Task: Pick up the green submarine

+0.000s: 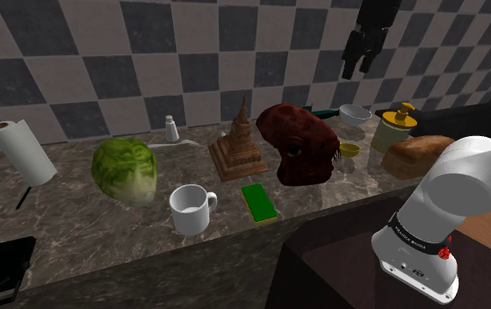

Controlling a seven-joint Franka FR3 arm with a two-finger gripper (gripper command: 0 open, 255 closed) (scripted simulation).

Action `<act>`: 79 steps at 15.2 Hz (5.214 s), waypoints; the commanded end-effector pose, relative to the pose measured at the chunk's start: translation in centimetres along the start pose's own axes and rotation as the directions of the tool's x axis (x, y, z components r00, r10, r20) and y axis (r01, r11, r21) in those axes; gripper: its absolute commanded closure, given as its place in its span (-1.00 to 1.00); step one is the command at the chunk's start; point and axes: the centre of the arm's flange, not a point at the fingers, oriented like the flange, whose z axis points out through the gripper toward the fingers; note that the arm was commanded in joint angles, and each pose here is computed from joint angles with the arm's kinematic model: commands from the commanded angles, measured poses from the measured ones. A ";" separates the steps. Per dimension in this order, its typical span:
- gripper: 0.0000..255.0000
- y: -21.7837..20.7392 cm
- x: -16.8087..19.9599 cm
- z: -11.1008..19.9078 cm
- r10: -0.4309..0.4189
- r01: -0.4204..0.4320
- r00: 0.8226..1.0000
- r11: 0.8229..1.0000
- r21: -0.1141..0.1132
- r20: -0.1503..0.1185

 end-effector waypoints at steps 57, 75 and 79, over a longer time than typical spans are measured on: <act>1.00 33.2 31.9 31.5 -0.820 0.844 0.516 0.536 0.017 0.248; 1.00 33.2 32.0 25.1 -0.820 0.844 0.516 0.536 0.017 0.248; 1.00 33.2 32.0 23.4 -0.820 0.844 0.516 0.536 0.017 0.248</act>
